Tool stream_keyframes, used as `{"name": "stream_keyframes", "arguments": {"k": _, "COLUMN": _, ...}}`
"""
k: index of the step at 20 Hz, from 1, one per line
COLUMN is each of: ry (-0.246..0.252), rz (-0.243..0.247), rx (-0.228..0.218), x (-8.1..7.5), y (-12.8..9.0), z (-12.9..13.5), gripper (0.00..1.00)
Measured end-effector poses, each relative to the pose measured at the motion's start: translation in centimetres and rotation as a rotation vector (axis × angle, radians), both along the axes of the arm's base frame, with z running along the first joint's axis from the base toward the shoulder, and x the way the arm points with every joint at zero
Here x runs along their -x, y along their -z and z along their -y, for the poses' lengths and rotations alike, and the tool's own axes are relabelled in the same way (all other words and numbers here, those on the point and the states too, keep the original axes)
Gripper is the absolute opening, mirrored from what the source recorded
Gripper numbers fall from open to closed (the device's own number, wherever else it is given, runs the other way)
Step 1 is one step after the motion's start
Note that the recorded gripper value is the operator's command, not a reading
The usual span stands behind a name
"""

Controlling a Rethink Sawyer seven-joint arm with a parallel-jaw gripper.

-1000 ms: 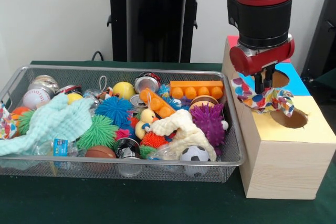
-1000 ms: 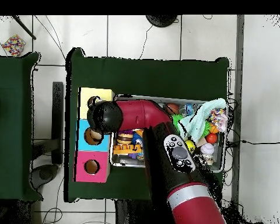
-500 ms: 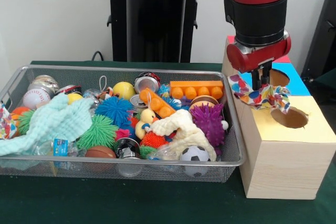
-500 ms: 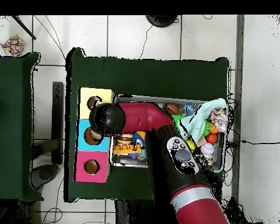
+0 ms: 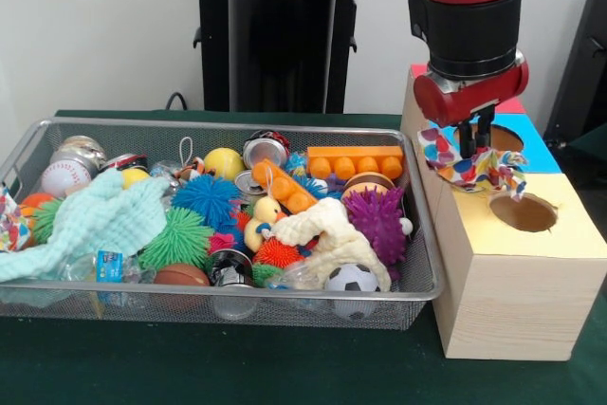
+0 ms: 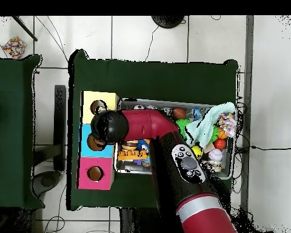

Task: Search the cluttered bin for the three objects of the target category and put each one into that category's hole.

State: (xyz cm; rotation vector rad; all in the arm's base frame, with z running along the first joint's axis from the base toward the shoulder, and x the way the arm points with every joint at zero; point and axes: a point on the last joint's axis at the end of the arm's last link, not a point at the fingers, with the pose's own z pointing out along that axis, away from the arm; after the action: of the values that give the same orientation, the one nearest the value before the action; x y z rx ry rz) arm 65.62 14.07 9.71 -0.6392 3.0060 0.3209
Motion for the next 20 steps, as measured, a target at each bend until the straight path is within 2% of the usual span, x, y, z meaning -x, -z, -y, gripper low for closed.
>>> {"name": "stream_keyframes", "arguments": {"k": 13, "ry": -0.023, "rz": 0.019, "rx": -0.01, "x": 0.2, "y": -0.2, "z": -1.8, "gripper": 0.0}}
{"name": "stream_keyframes", "arguments": {"k": 16, "ry": -0.026, "rz": 0.032, "rx": -0.014, "x": 0.0, "y": -0.2, "z": -2.2, "gripper": 0.0}}
{"name": "stream_keyframes", "arguments": {"k": 17, "ry": -0.026, "rz": 0.056, "rx": -0.022, "x": -0.3, "y": -0.4, "z": -2.6, "gripper": 0.0}}
{"name": "stream_keyframes", "arguments": {"k": 20, "ry": -0.025, "rz": 0.076, "rx": -0.028, "x": -0.6, "y": -0.4, "z": -2.9, "gripper": 0.0}}
